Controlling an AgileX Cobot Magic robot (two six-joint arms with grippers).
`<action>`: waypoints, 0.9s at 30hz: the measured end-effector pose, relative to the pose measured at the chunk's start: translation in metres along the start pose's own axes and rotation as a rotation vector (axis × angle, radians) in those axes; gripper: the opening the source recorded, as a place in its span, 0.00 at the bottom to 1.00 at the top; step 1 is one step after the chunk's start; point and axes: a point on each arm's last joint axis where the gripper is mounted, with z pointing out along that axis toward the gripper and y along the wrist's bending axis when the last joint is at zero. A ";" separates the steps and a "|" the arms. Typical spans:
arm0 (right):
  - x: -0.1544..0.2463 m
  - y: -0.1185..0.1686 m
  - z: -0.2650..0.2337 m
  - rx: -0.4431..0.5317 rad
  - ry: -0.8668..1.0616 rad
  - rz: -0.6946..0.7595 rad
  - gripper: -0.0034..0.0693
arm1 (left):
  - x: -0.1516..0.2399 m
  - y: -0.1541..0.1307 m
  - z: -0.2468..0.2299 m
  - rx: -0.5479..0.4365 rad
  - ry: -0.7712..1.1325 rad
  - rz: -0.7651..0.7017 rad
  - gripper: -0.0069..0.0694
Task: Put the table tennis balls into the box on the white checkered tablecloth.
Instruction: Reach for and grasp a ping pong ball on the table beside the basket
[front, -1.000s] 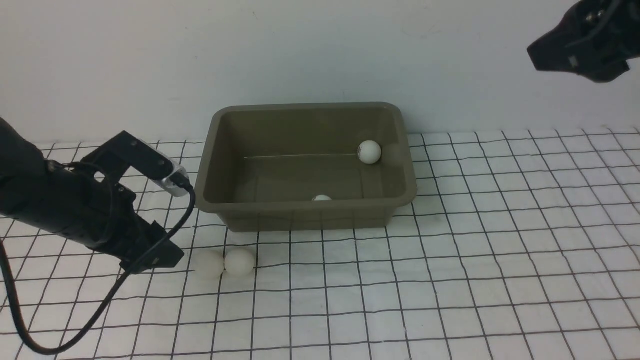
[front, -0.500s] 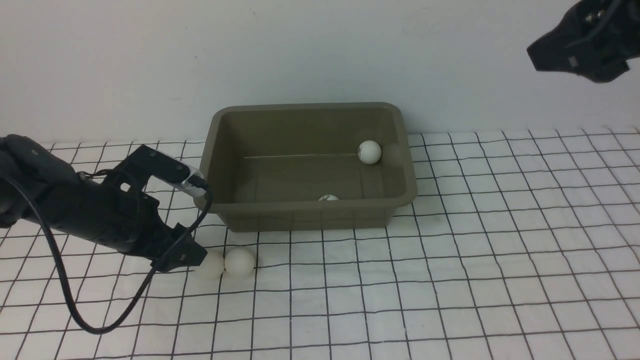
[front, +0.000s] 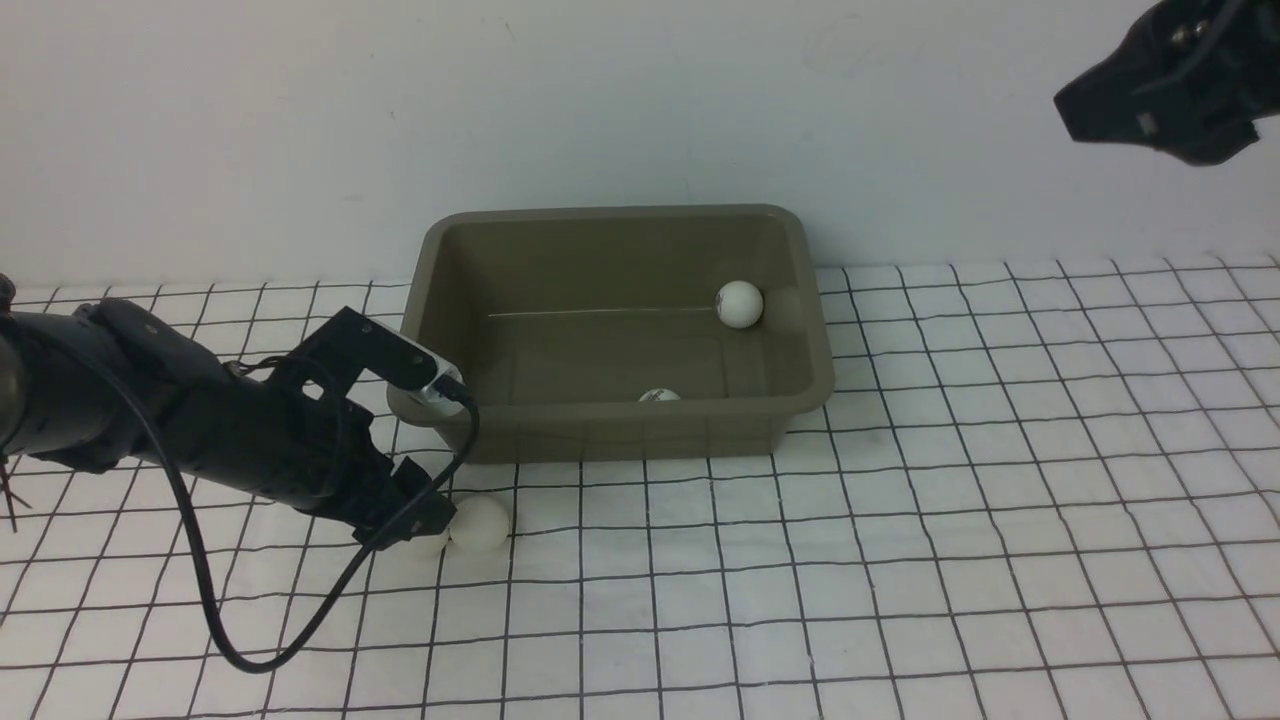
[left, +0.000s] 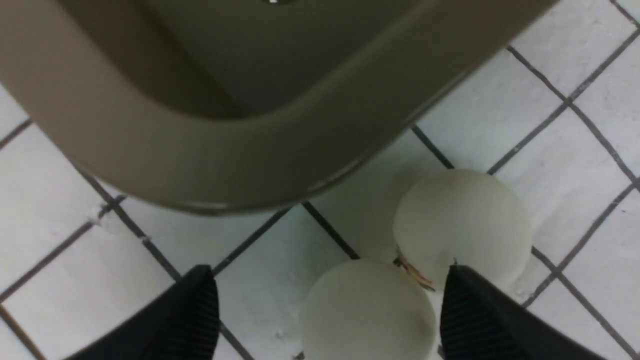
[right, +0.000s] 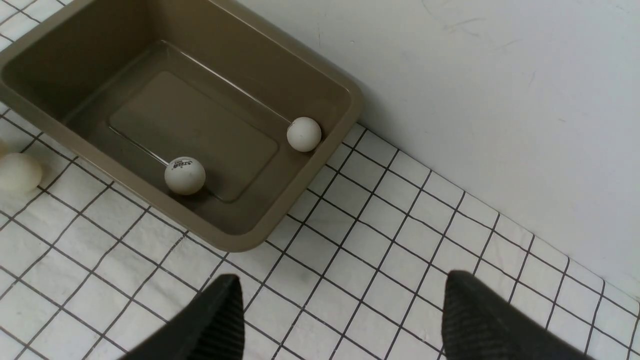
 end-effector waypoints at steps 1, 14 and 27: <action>0.000 0.000 0.000 0.000 0.000 0.000 0.71 | 0.000 0.000 0.000 0.000 0.000 0.000 0.79; 0.000 0.000 0.000 0.000 0.000 -0.001 0.71 | 0.002 0.001 0.004 0.005 0.011 -0.001 0.77; 0.000 0.000 0.000 0.000 0.000 -0.004 0.71 | 0.004 -0.002 0.005 0.035 0.027 -0.021 0.54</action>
